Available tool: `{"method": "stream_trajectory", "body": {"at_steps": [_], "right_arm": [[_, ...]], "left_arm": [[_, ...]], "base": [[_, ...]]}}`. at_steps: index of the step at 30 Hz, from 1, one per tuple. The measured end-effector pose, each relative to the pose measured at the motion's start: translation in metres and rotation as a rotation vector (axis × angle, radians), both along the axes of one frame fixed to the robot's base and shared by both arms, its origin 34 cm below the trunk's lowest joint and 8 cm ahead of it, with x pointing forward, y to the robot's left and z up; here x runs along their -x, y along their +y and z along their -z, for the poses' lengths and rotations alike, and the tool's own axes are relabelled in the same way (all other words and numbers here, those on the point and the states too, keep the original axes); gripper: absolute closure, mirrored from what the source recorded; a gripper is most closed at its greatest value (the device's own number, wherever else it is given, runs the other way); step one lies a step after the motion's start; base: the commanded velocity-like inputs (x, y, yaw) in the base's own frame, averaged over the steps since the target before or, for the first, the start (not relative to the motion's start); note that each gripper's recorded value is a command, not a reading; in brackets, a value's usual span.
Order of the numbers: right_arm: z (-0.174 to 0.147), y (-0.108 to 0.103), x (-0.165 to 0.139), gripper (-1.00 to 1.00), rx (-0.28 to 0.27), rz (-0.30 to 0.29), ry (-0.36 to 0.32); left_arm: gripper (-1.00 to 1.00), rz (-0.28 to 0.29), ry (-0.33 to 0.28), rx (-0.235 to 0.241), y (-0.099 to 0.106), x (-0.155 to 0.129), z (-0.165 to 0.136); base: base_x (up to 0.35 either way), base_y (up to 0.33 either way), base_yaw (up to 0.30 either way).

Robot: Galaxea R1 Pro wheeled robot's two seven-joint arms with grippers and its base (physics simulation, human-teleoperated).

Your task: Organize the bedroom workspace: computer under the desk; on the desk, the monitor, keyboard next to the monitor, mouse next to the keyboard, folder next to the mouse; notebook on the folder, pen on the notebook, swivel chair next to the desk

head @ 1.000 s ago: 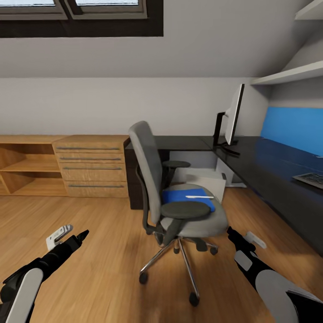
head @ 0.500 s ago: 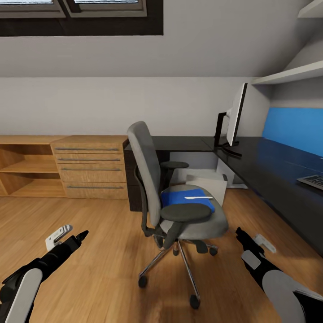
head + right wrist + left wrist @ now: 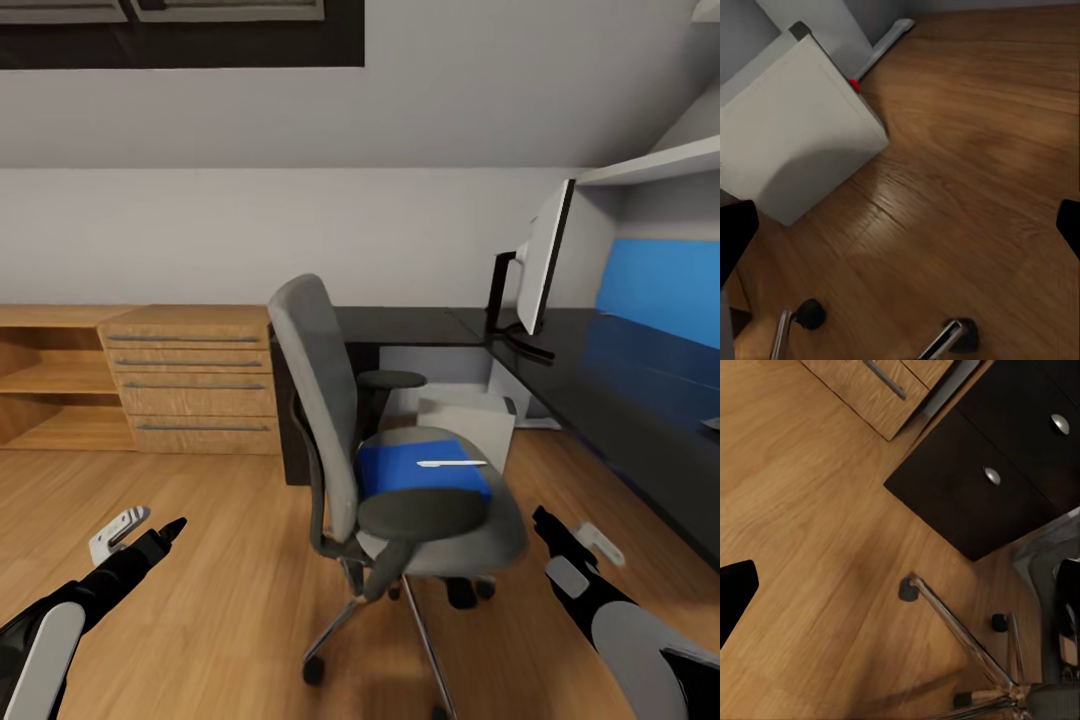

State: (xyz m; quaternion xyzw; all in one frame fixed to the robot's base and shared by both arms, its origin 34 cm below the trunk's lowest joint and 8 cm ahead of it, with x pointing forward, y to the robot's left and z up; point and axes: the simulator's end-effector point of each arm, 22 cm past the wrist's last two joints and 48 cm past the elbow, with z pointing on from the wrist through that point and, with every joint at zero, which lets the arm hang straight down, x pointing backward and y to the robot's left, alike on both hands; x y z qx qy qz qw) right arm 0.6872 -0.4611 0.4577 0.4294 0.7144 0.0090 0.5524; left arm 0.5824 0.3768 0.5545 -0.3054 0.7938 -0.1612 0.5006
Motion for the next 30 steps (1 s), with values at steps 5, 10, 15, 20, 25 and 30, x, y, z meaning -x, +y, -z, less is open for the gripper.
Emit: {"method": "stream_trajectory", "body": {"at_steps": [5,10,15,20,25,30], "right_arm": [[-0.001,-0.004,0.001,-1.0,0.004,0.004,-0.002],[-0.003,-0.013,0.002,-1.0,0.011,0.012,-0.001],[-0.004,-0.03,0.007,-1.0,0.009,0.029,0.003],[0.001,-0.029,0.008,-1.0,-0.023,0.027,0.016],[0.005,-0.014,0.002,-1.0,-0.064,-0.042,0.02],[0.018,0.011,-0.002,-1.0,-0.137,-0.133,0.06]], "left_arm": [[-1.0,-0.001,0.004,0.001,0.0,0.0,0.002],[-1.0,-0.001,0.005,0.002,0.0,0.0,0.002],[-1.0,-0.001,0.006,0.002,0.0,0.0,0.003],[-1.0,-0.001,0.006,0.001,0.0,0.0,0.003],[-1.0,-0.001,0.007,0.001,0.0,0.0,0.003],[-1.0,-0.002,0.007,-0.002,0.001,0.0,0.003]], "base": [[0.307,0.0,0.0],[0.252,0.0,0.0],[0.142,0.0,0.0],[0.023,0.0,0.0],[0.003,0.0,0.0],[0.0,0.0,0.0]]}}
